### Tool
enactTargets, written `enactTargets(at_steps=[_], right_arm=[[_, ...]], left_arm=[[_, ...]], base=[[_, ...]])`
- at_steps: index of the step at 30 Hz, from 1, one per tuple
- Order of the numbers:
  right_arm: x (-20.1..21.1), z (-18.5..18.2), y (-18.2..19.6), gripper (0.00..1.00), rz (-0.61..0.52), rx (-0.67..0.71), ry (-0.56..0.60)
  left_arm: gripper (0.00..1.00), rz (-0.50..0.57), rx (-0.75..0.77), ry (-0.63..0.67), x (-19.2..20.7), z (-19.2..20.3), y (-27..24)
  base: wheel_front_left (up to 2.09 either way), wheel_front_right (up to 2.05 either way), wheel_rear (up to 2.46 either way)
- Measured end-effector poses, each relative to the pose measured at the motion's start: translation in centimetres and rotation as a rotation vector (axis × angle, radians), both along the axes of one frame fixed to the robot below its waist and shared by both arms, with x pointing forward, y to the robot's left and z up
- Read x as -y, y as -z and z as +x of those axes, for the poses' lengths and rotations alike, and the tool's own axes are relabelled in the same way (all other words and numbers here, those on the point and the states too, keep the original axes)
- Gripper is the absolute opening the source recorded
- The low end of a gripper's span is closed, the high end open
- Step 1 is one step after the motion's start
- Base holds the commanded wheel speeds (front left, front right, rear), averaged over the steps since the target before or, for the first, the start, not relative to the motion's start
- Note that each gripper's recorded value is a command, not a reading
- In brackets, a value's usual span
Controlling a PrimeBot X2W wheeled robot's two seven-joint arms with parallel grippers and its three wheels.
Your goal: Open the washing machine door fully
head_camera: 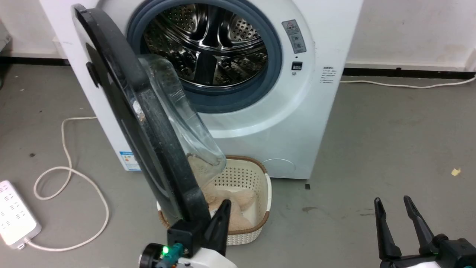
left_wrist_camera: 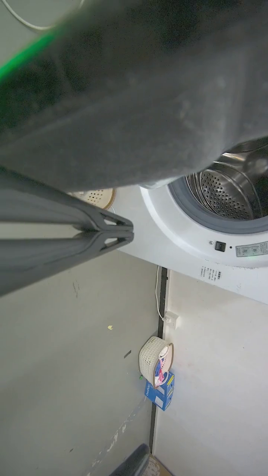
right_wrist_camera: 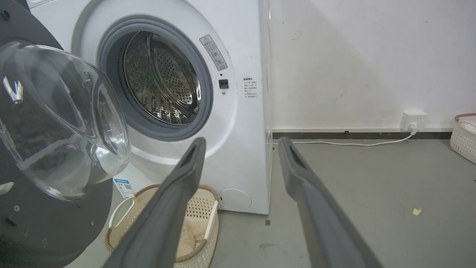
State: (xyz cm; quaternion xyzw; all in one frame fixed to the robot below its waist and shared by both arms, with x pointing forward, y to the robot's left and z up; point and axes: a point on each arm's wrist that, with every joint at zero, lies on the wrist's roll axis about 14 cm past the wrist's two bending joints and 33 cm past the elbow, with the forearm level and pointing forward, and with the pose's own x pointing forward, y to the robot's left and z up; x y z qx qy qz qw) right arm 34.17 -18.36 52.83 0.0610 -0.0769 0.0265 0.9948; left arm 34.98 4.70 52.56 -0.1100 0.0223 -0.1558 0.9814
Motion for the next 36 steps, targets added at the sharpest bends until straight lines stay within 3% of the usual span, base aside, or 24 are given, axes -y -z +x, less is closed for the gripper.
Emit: enactTargets(at_steps=[11, 25, 36], right_arm=[[-4.0, 1.9, 0.1, 1.00, 0.023, -0.005, -0.127], [-13.1, 4.8, 1.8, 1.00, 0.021, -0.054, -0.394], [-15.8, 7.6, 4.9, 1.00, -0.003, -0.107, -0.459]], left_arm=[[0.00, 0.007, -0.030, -0.161, -5.4, -1.0, 1.6], [0.00, 0.088, -0.032, -0.623, -21.0, -5.3, 1.1], [0.00, 0.237, -0.073, -0.831, -32.3, -5.0, -0.6]], base=[[0.00, 0.00, 0.00], [0.00, 0.00, 0.00], [0.00, 0.00, 0.00]])
